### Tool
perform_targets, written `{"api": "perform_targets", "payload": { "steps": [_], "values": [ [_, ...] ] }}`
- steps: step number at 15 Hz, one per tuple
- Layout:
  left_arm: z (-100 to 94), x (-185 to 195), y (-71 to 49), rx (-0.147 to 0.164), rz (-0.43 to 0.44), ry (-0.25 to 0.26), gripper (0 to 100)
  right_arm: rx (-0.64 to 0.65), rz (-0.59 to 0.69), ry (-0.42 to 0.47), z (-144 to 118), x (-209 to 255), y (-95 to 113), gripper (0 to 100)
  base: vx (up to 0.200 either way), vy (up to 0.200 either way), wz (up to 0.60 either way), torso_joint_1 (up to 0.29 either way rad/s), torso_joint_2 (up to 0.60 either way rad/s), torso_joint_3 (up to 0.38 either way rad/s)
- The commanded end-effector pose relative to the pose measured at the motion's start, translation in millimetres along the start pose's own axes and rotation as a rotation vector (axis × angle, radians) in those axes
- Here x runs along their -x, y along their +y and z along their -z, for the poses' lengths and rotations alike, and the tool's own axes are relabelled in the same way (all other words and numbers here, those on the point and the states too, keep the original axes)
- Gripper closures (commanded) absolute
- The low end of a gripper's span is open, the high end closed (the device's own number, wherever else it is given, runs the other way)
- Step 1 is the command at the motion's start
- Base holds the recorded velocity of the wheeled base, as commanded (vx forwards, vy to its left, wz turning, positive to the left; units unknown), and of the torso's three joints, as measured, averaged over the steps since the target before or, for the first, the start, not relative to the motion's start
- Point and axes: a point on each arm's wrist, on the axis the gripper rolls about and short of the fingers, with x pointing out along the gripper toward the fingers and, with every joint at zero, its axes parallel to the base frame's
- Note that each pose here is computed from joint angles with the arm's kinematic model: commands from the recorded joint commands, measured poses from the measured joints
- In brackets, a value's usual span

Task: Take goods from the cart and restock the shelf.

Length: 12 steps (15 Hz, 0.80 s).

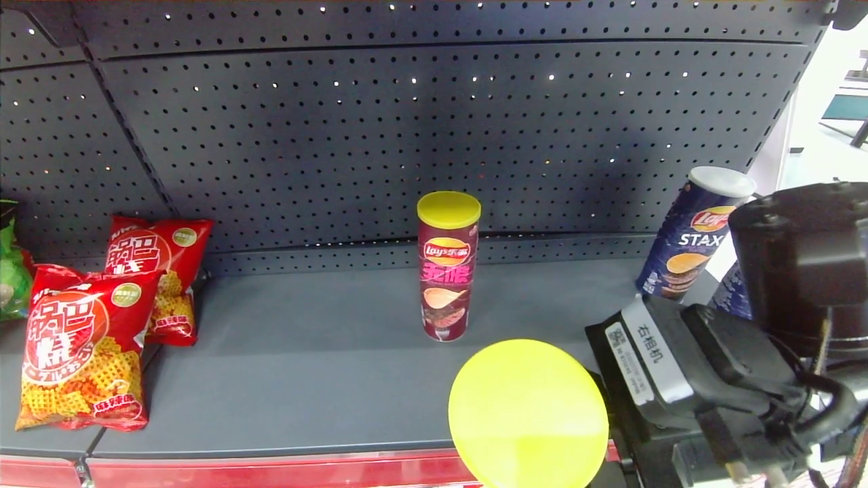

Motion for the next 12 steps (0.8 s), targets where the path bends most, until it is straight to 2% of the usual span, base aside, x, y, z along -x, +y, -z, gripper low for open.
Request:
{"api": "perform_targets", "payload": {
  "steps": [1, 7, 9, 10, 12],
  "values": [
    [0.0, 0.0, 0.0, -0.001, 0.0, 0.0, 0, 0.002, -0.001, -0.002, -0.6, -0.4, -0.2, 100, 0.0, 0.0, 0.0, 0.0, 0.0, 0.0],
    [0.1, 0.0, 0.0, 0.005, 0.002, 0.001, 0, -0.01, 0.02, -0.022, -4.6, -0.9, -4.2, 100, 0.0, 0.0, 0.0, 0.0, 0.0, 0.0],
    [-0.2, 0.0, -0.4, -0.016, 0.018, -0.002, 0, -0.019, 0.031, -0.028, -6.7, -0.5, -7.4, 100, 0.0, 0.0, 0.0, 0.0, 0.0, 0.0],
    [-0.2, 0.0, -1.4, -0.049, 0.061, -0.003, 0, -0.035, 0.03, -0.025, -6.3, -1.7, -7.9, 100, 0.0, 0.0, 0.0, 0.0, 0.0, 0.0],
    [-0.6, 0.2, -2.3, -0.064, 0.103, -0.006, 0, -0.063, 0.021, -0.012, -2.7, -5.5, -8.1, 100, 0.0, 0.0, 0.0, 0.0, 0.0, 0.0]
  ]
}}
